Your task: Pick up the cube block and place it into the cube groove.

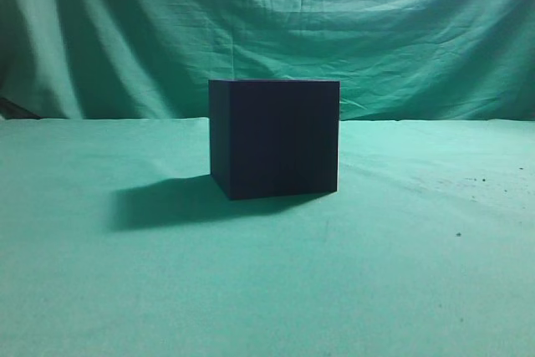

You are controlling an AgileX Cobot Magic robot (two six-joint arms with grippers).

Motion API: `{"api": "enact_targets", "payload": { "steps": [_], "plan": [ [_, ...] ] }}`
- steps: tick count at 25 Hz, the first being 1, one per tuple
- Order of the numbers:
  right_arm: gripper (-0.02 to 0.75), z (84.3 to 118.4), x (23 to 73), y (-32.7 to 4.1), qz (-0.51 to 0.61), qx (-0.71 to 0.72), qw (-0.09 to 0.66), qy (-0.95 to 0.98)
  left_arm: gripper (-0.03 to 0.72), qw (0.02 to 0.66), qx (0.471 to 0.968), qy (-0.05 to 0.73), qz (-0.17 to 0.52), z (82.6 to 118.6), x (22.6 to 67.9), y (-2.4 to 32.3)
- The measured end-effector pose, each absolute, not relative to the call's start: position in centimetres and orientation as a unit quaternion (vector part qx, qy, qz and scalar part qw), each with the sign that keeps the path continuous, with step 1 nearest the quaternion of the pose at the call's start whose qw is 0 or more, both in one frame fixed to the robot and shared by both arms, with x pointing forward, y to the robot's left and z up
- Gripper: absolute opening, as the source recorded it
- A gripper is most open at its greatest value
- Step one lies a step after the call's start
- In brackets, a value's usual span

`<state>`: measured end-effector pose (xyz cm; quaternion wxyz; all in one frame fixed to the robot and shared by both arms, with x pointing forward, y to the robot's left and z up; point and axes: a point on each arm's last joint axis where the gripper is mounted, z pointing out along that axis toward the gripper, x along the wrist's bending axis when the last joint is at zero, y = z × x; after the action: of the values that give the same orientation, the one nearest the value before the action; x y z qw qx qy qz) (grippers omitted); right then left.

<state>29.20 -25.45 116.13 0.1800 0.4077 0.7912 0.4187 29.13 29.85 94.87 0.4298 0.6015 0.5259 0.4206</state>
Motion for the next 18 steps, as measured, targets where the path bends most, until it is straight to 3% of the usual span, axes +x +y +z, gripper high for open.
{"api": "enact_targets", "payload": {
  "steps": [5,6,9,18],
  "plan": [
    [0.000,115.9,28.7,-25.9,0.432,0.372,0.204,0.796,0.000,0.430,0.602,0.526,0.421,94.9,29.1,29.8],
    [0.050,115.8,28.5,-26.1,0.446,0.366,0.214,0.788,0.000,0.430,0.602,0.526,0.421,94.9,29.1,29.8],
    [0.050,114.2,28.5,-26.6,0.485,0.369,0.260,0.749,0.000,0.430,0.602,0.526,0.421,94.9,29.1,29.8],
    [0.050,105.3,28.5,-28.8,0.491,0.469,0.402,0.614,0.000,0.430,0.602,0.526,0.421,94.9,29.1,29.8]
  ]
}}
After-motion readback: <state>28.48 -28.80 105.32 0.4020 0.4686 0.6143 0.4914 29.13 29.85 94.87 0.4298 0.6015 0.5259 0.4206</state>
